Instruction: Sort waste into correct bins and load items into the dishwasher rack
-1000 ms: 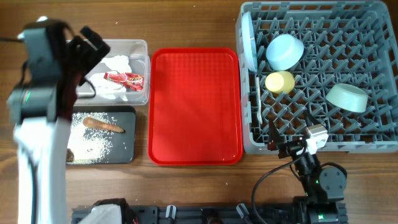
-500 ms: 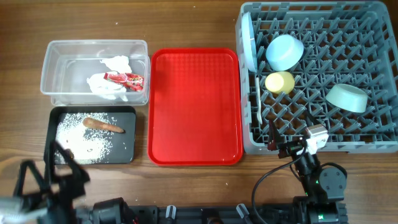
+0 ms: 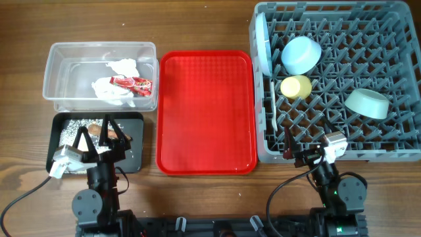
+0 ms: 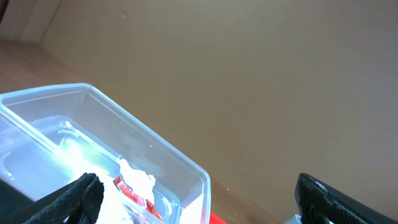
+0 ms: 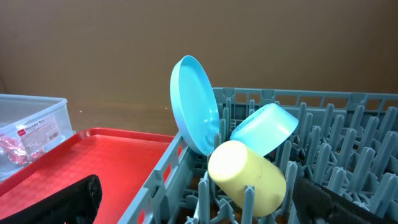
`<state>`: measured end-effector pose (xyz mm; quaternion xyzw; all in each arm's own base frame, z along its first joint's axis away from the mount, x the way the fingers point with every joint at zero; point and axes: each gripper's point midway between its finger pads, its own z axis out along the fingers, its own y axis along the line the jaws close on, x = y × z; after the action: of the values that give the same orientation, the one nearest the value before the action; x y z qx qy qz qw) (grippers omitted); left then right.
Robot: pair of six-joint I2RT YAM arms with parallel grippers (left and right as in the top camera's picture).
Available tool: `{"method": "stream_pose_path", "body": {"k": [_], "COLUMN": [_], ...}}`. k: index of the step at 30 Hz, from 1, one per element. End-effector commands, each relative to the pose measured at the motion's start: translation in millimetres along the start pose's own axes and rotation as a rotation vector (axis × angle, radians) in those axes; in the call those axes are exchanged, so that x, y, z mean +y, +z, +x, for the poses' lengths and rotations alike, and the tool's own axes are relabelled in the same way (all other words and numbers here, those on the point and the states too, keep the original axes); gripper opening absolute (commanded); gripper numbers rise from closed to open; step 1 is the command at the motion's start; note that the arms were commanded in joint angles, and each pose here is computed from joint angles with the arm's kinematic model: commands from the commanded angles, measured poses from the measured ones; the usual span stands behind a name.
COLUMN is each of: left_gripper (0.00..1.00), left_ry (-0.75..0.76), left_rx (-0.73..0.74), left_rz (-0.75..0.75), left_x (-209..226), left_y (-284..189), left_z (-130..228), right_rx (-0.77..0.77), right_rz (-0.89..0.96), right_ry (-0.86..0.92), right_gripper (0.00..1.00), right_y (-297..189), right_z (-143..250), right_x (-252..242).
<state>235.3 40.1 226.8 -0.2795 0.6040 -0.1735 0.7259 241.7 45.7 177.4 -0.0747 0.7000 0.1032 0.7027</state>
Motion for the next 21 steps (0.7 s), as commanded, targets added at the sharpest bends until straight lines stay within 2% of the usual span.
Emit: {"method": "stream_pose_path", "body": {"k": [1,6,7,10,11,21], "left_gripper": [1.0,1.0,1.0,1.0,1.0,1.0], "left_ry": [0.006,0.037,0.093,0.394,0.419,0.412], "left_rx": [0.026,0.11,0.142,0.181,0.179,0.179], "left_rz": [-0.004,-0.064,-0.073,-0.041,-0.039,-0.04], "left_x": [11,31,35,35,35,35], "left_y": [2,1,0,-1,-1,-1], "left_z": [19,46,53,59,59,58], "right_rx": [-0.009,-0.009,-0.009,-0.008,-0.009,-0.009], "right_rz": [0.007,0.007,0.007,0.007,0.007,0.007], "right_ry": [0.012,0.012,0.012,0.013,0.012,0.012], "right_gripper": [1.0,1.0,1.0,1.0,1.0,1.0], "right_y": [0,0,0,0,0,0], "right_z": [-2,-2,-2,-2,-2,-2], "right_x": [-1,-1,-1,-1,-1,-1]}}
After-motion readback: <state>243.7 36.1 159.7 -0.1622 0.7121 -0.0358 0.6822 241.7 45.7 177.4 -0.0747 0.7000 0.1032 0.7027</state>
